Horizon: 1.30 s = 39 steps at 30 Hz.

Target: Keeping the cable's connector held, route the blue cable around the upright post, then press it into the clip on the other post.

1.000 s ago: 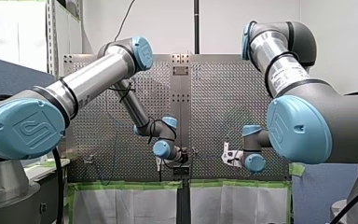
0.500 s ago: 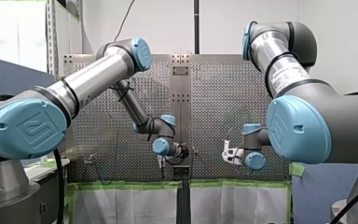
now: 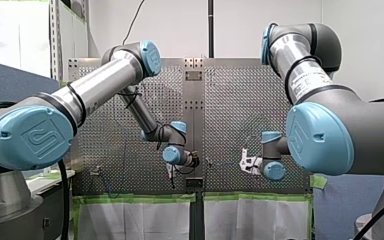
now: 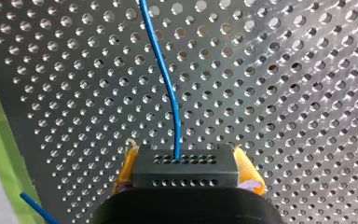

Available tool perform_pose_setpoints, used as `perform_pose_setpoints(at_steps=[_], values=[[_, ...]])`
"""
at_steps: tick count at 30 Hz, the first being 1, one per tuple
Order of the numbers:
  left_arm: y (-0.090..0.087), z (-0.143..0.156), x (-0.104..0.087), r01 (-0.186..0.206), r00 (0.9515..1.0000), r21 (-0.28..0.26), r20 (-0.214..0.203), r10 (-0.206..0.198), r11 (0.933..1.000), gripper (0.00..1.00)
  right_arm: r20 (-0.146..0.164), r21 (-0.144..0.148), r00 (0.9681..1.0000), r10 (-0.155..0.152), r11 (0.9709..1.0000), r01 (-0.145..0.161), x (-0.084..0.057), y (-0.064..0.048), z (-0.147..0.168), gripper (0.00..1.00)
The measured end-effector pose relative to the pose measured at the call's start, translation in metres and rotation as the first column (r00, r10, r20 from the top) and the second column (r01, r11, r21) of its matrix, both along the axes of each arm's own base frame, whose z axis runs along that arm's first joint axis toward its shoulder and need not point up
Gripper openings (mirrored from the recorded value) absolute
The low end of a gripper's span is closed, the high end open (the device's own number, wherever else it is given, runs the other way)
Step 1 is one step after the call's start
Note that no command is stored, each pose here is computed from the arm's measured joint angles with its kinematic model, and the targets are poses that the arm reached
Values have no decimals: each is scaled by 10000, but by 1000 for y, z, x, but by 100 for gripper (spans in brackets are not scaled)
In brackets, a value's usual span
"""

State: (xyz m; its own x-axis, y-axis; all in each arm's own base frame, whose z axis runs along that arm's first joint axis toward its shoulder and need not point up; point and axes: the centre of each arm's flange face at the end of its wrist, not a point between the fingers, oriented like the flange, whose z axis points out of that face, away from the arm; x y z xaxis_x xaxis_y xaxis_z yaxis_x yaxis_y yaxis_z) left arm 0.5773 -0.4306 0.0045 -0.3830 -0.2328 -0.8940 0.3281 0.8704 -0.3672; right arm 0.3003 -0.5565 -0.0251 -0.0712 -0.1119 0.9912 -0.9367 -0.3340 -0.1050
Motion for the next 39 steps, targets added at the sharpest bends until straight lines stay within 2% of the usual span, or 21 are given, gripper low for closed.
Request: perform_pose_setpoints(at_steps=[7, 8, 13, 14, 15, 16, 18, 19, 20, 25, 28, 34, 39], values=[[3, 0, 2, -48, 10000, 21, 13, 48, 10000, 0, 3, -57, 10000, 28, 10000, -28, 2, -7, 4, 0], [3, 0, 2, -61, 10000, 36, 29, 61, 10000, 7, 2, -60, 10000, 28, 10000, -28, 2, -8, 5, 0], [5, 1, 4, -107, 9999, 116, 118, 106, 9999, 7, -5, -62, 10000, 43, 10000, -43, 2, -9, 5, 0], [5, 1, 4, -110, 9999, 128, 128, 108, 9999, 66, -9, -55, 10000, 49, 10000, -49, 2, -9, 5, 0], [5, 1, 4, -105, 9999, 147, 136, 103, 9998, 74, -11, -52, 10000, 52, 10000, -52, 2, -9, 5, 0], [4, 1, 4, -90, 9999, 183, 141, 87, 9998, 74, -14, -47, 10000, 54, 10000, -54, 2, -9, 5, 0], [4, 1, 2, -36, 9999, 334, 149, 31, 9994, 90, -20, -31, 10000, 57, 10000, -57, 2, -9, 5, 0], [3, 1, 2, -10, 9999, 413, 168, 3, 9991, 90, -23, -23, 10000, 58, 10000, -59, 2, -9, 5, 0], [3, 1, 1, 28, 9998, 524, 207, -39, 9986, 100, -25, -13, 10000, 59, 10000, -59, 2, -8, 5, 0], [2, 0, -2, 96, 9994, 1002, 315, -128, 9949, 100, -36, 26, 10000, 60, 10000, -60, 2, -8, 4, 0], [3, -1, -4, 13, 9996, 1403, 267, -51, 9901, 100, -42, 53, 10000, 59, 10000, -59, 2, -8, 4, 0], [2, 13, -10, 178, 9996, 2130, 196, -224, 9769, 100, -39, 102, 10000, 58, 9999, -58, 2, -7, 3, 0], [-3, 28, -17, 567, 9979, 2598, 141, -625, 9640, 100, -48, 176, 10000, 54, 9998, -53, 1, -7, 3, 0]])
